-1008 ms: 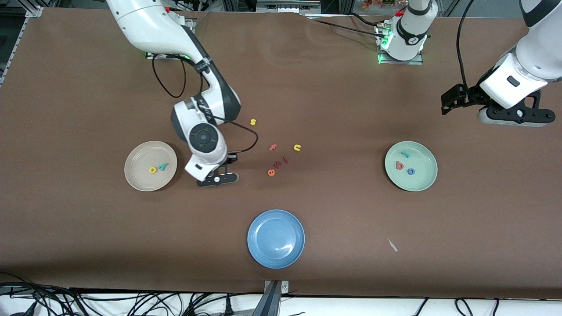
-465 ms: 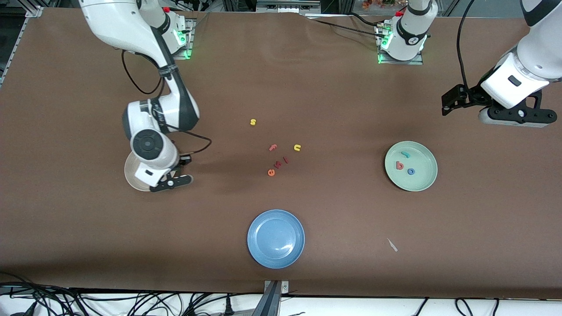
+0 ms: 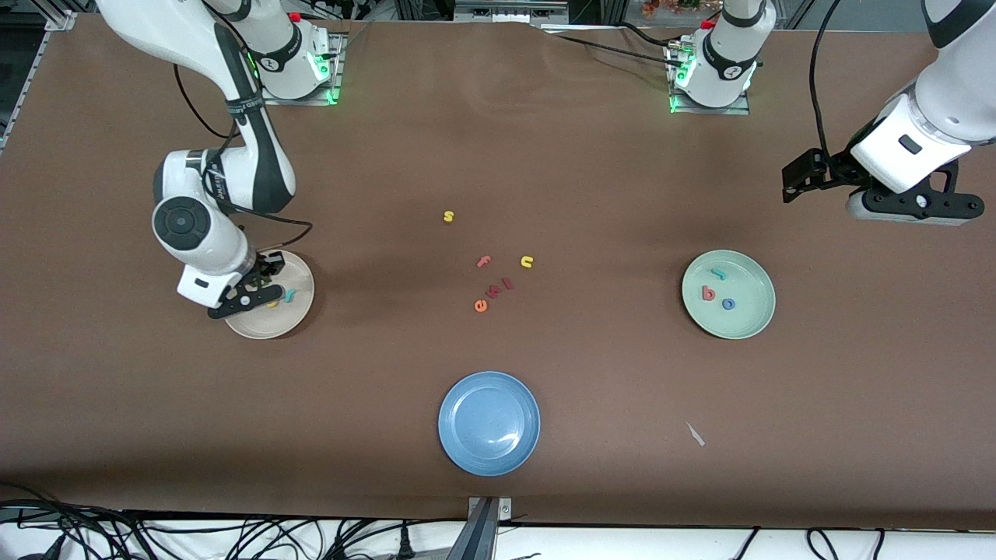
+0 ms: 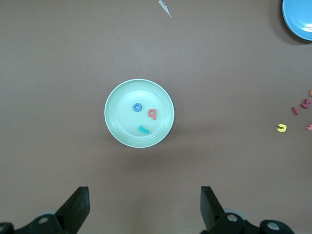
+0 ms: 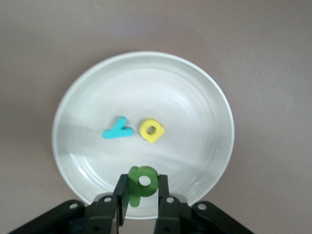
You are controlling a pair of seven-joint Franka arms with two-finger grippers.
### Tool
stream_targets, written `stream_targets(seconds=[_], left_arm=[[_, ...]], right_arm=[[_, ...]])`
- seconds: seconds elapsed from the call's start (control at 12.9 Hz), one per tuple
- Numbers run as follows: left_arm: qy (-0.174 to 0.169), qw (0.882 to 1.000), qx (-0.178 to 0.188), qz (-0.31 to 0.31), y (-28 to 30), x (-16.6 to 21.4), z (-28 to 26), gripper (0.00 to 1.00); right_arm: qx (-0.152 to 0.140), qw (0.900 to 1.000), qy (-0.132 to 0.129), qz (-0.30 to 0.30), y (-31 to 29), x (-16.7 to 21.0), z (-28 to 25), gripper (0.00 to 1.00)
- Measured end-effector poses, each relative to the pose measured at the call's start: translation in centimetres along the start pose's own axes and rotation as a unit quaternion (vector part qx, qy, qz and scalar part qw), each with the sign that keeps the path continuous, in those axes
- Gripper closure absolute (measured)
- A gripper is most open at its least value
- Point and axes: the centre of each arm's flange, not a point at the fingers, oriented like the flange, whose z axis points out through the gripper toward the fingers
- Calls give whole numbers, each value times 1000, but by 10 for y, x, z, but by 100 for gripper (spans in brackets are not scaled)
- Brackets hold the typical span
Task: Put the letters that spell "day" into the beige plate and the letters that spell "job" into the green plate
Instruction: 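Carry the green p with the right gripper to the beige plate, then open the right gripper to drop the green p on the beige plate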
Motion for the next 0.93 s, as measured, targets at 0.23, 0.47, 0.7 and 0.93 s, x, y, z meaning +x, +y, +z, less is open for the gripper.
stream_targets(seconds=[0.23, 0.47, 0.7, 0.93], left_arm=[[0, 1000, 0, 1, 1, 0, 0, 0], [0, 1000, 0, -1, -1, 0, 0, 0], [0, 1000, 0, -1, -1, 0, 0, 0], [0, 1000, 0, -1, -1, 0, 0, 0]], right_arm=[[-10, 999, 29, -16, 11, -11, 19, 73], [-5, 999, 36, -9, 9, -9, 20, 44], [18, 999, 29, 3, 5, 1, 3, 10], [69, 997, 15, 21, -5, 19, -31, 0]])
